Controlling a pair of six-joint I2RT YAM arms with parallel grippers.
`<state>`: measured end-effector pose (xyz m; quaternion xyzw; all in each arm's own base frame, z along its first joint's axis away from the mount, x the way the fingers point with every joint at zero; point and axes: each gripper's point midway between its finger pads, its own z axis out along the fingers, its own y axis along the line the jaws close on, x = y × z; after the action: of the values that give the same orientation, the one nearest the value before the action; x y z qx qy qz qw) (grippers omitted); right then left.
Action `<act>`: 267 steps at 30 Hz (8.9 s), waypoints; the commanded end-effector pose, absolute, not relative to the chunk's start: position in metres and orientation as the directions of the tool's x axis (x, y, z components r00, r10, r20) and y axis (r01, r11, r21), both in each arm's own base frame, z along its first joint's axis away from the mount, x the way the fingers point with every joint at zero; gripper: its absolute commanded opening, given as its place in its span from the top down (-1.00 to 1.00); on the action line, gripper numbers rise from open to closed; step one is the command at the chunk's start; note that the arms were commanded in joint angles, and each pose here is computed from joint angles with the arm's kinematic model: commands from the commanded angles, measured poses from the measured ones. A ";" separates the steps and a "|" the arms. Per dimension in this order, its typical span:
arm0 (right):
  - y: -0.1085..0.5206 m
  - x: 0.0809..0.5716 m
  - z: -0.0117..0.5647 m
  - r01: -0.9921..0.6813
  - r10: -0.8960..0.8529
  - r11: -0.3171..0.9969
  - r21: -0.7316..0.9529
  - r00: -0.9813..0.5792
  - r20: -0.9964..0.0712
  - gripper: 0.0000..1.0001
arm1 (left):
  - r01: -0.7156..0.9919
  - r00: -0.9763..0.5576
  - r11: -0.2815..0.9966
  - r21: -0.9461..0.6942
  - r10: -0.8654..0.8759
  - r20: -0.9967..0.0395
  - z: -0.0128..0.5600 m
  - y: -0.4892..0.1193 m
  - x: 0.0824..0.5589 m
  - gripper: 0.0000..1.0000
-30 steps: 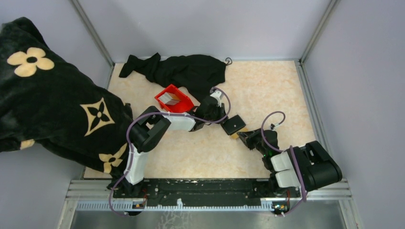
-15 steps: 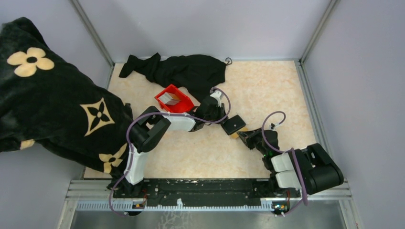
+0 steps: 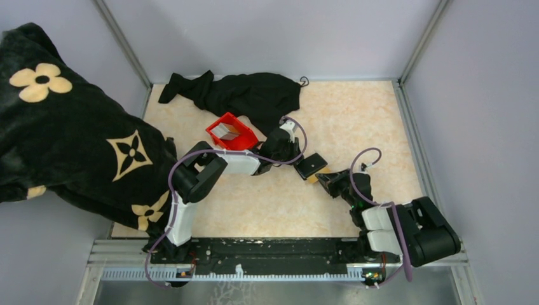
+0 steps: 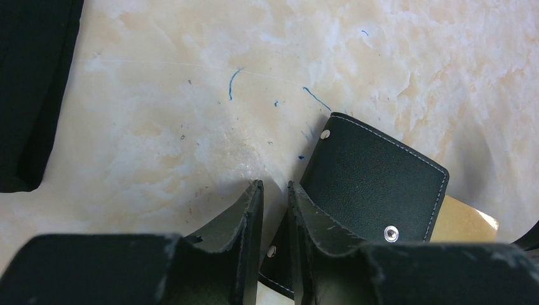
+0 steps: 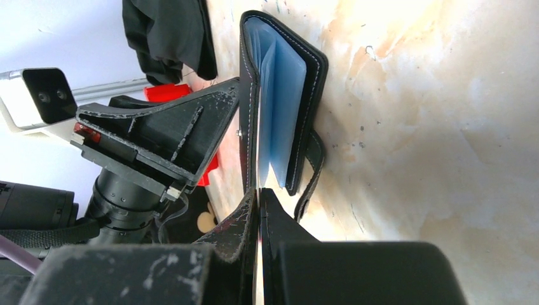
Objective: Put the credit cards into the card holder
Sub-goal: Open the card holder at the center of the board.
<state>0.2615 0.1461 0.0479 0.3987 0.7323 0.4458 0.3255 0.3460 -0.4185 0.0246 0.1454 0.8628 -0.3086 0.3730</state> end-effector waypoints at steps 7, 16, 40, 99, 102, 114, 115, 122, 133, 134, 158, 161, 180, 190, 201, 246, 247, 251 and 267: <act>0.149 0.263 0.052 0.257 0.863 0.302 0.918 -0.482 -0.149 1.00 | 0.437 -0.827 0.825 -0.359 0.211 -0.522 -0.054 -0.383 0.279 0.42; 0.154 0.267 0.048 0.246 0.859 0.287 0.926 -0.494 -0.135 1.00 | 0.441 -0.828 0.822 -0.360 0.217 -0.518 -0.052 -0.382 0.276 0.43; 0.156 0.280 0.071 0.169 0.833 0.351 0.921 -0.505 -0.224 1.00 | 0.426 -0.861 0.822 -0.378 0.240 -0.448 -0.069 -0.372 0.233 0.46; 0.187 0.265 0.074 -0.044 0.510 0.663 0.748 -0.704 -0.494 1.00 | 0.280 -0.946 0.924 -0.261 0.219 -0.239 -0.067 -0.321 0.129 0.36; 0.189 0.263 0.069 -0.053 0.496 0.677 0.734 -0.705 -0.508 1.00 | 0.267 -0.947 0.930 -0.254 0.204 -0.248 -0.058 -0.318 0.120 0.33; 0.194 0.245 0.051 -0.081 0.412 0.763 0.641 -0.702 -0.580 1.00 | 0.180 -0.928 0.937 -0.300 0.060 -0.368 0.007 -0.311 0.124 0.26; 0.194 0.244 0.052 -0.090 0.401 0.775 0.626 -0.695 -0.597 1.00 | 0.165 -0.926 0.938 -0.306 0.040 -0.376 0.012 -0.308 0.125 0.27; 0.192 0.235 0.054 -0.117 0.333 0.850 0.513 -0.636 -0.697 1.00 | 0.067 -0.890 0.924 -0.377 -0.115 -0.440 0.052 -0.293 0.132 0.26; 0.198 0.216 0.039 -0.120 0.228 0.923 0.365 -0.592 -0.773 1.00 | 0.064 -0.785 0.824 -0.563 -0.307 -0.538 0.131 -0.323 0.166 0.16; 0.198 0.214 0.037 -0.119 0.220 0.928 0.353 -0.591 -0.776 1.00 | 0.060 -0.784 0.820 -0.568 -0.314 -0.536 0.131 -0.327 0.167 0.14; 0.197 0.195 0.023 -0.119 0.188 0.943 0.310 -0.576 -0.795 1.00 | 0.183 -0.730 0.817 -0.546 -0.259 -0.632 0.125 -0.397 0.203 0.06; 0.195 0.194 0.023 -0.116 0.191 0.943 0.311 -0.575 -0.796 1.00 | 0.160 -0.762 0.831 -0.533 -0.239 -0.602 0.107 -0.393 0.196 0.07; 0.192 0.192 0.016 -0.098 0.187 0.948 0.301 -0.595 -0.782 1.00 | 0.049 -0.837 0.830 -0.556 -0.270 -0.477 0.068 -0.347 0.140 0.12; 0.189 0.191 0.019 -0.106 0.177 0.950 0.293 -0.591 -0.787 1.00 | 0.060 -0.879 0.864 -0.500 -0.191 -0.436 0.035 -0.351 0.119 0.13; 0.189 0.188 0.022 -0.122 0.172 0.946 0.299 -0.593 -0.786 1.00 | 0.015 -0.870 0.919 -0.395 -0.183 -0.458 0.016 -0.335 0.124 0.12; 0.191 0.198 0.054 -0.129 0.194 0.943 0.307 -0.535 -0.822 1.00 | -0.083 -0.832 0.983 -0.163 -0.158 -0.532 -0.017 -0.297 0.188 0.14; 0.191 0.198 0.058 -0.129 0.202 0.941 0.313 -0.531 -0.823 1.00 | -0.080 -0.836 0.984 -0.162 -0.155 -0.526 -0.019 -0.297 0.186 0.15; 0.190 0.199 0.069 -0.130 0.229 0.932 0.339 -0.513 -0.827 1.00 | -0.078 -0.851 0.983 -0.165 -0.152 -0.503 -0.024 -0.296 0.180 0.17; 0.192 0.203 0.097 -0.120 0.293 0.911 0.394 -0.482 -0.825 1.00 | -0.063 -0.870 0.983 -0.172 -0.138 -0.474 -0.033 -0.294 0.166 0.17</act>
<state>0.1948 0.1796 0.0668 0.0373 0.8549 0.1794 0.4853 0.2069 -0.3328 0.0225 -0.0883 0.9272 -0.1517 0.3309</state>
